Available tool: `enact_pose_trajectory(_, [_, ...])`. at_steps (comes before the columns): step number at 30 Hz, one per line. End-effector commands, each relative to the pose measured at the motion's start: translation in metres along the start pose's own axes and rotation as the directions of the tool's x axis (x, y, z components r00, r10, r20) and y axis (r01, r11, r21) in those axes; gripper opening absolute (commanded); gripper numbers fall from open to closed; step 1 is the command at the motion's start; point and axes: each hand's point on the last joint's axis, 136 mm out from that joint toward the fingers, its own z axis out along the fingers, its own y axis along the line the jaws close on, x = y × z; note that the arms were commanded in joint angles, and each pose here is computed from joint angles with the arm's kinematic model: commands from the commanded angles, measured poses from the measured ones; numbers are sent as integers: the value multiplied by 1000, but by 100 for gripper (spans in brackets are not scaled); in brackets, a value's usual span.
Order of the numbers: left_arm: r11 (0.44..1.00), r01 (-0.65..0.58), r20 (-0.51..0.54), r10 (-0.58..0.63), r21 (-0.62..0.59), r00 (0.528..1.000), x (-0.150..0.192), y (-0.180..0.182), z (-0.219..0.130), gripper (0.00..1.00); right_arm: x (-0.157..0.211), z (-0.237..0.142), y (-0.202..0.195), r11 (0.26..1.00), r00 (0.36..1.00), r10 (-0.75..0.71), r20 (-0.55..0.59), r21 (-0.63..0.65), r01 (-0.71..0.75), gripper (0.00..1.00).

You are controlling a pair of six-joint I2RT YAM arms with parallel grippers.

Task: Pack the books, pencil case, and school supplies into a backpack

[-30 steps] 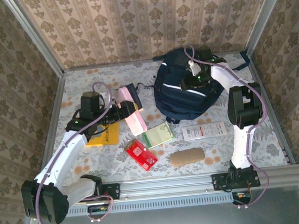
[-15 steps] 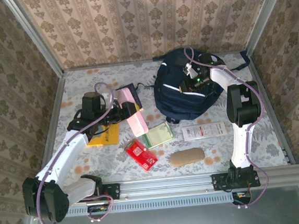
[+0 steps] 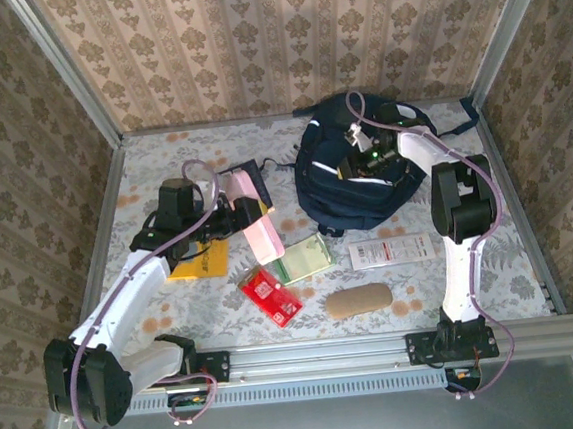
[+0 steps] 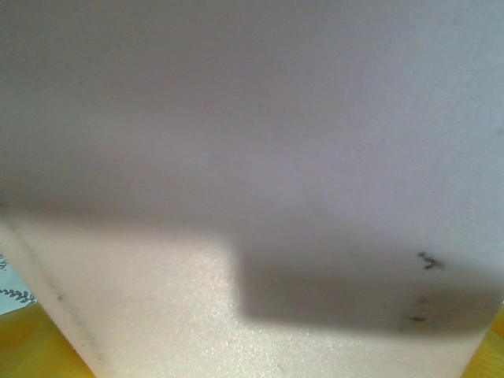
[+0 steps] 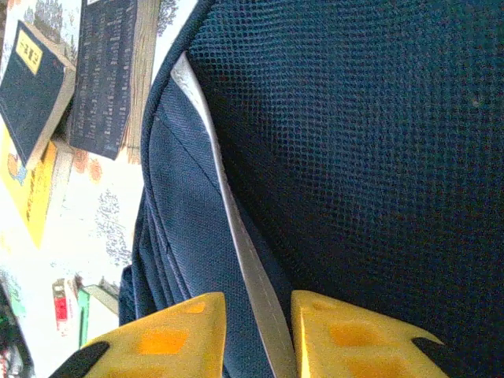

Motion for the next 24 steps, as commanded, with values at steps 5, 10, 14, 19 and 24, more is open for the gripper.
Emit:
enact_pose_trajectory(5, [998, -56, 26, 55, 41, 998, -8, -14, -4, 66, -5, 9, 1, 989, 994, -102, -40, 104, 106, 4])
enact_pose_trajectory(10, [998, -60, 30, 59, 36, 998, -9, -13, -4, 66, -29, -19, 3, 967, 985, -162, 53, 208, 147, 0])
enact_pose_trajectory(14, [997, -64, 40, 63, 31, 997, -12, -13, -5, 65, -64, -58, 20, 972, 966, -136, 219, 216, 88, 0])
enact_pose_trajectory(19, [997, -80, 63, 79, 12, 995, -20, -14, -11, 65, -97, -95, 43, 990, 938, -6, 346, 131, -42, 0])
enact_pose_trajectory(24, [996, -90, 85, 91, -15, 992, -26, -13, -17, 65, -118, -117, 66, 980, 905, 15, 425, 175, -98, 0])
